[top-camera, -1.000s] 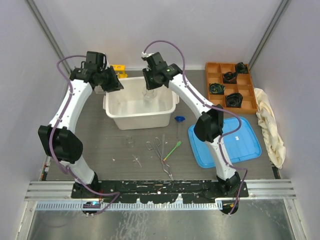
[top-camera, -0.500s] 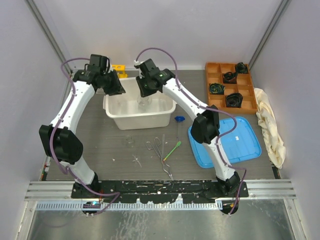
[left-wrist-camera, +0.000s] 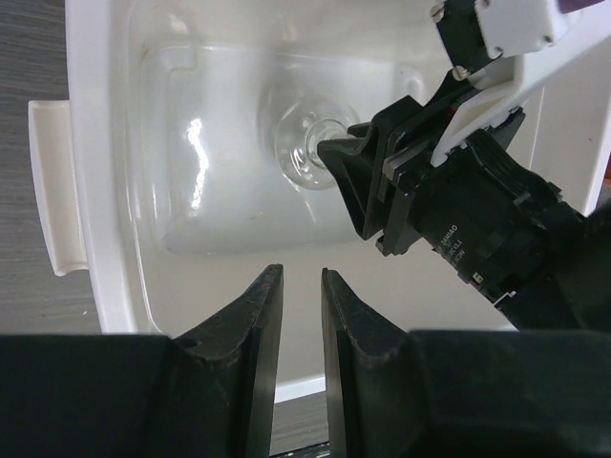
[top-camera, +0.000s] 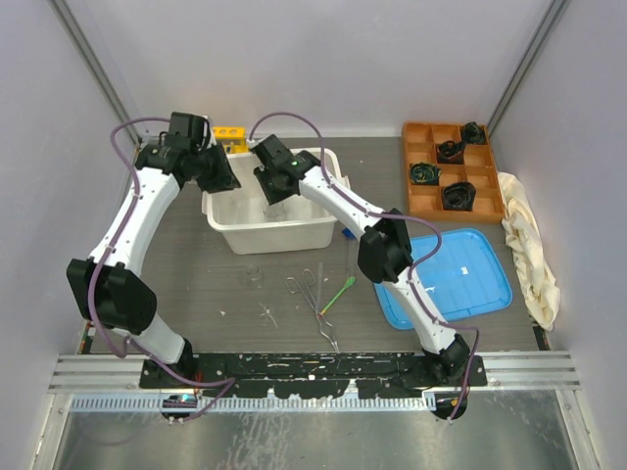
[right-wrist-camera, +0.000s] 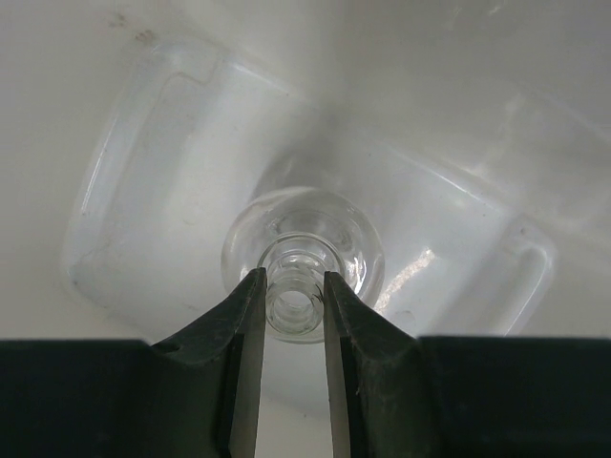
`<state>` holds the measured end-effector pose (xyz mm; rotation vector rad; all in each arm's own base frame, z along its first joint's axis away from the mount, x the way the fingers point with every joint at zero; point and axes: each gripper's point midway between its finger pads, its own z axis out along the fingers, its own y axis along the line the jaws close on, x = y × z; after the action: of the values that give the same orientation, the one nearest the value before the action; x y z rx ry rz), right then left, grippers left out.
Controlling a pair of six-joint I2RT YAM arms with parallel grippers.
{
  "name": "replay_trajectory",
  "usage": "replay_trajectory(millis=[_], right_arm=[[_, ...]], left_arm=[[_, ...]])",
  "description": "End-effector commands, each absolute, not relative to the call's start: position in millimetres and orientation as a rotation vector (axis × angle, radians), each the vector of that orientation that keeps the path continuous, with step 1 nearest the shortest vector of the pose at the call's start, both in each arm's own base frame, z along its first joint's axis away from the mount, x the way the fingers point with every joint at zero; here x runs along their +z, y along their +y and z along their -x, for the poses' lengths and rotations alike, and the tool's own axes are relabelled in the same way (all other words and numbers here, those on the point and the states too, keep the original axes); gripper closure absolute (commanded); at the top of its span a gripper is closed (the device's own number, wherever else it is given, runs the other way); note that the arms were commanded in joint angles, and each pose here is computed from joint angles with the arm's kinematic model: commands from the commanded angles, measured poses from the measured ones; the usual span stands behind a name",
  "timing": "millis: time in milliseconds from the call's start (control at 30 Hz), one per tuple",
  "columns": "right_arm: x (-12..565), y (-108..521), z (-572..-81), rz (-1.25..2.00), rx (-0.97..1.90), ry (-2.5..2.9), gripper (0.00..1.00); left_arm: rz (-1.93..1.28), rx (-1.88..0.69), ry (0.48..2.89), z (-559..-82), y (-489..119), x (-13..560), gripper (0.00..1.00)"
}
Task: Organize the chemistry lab equipment
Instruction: Place the collection bottle in the storage box.
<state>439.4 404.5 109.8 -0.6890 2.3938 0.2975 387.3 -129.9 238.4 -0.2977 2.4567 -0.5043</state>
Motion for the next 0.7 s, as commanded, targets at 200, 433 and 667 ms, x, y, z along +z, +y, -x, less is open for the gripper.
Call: replay_trajectory(millis=[200,433,667], right_arm=[[180.3,411.8,-473.7,0.579,0.276,2.171,0.99],[162.6,408.4,-485.1,0.559,0.268,2.191,0.99],[159.9,403.8,-497.3,0.518,0.283,2.186,0.99]], left_arm=[[0.258,-0.513,2.421,-382.8,-132.1,248.7,0.76],[0.257,-0.515,2.427,-383.3,-133.5,246.5,0.76],[0.257,-0.514,2.436,-384.5,-133.7,242.8,0.76]])
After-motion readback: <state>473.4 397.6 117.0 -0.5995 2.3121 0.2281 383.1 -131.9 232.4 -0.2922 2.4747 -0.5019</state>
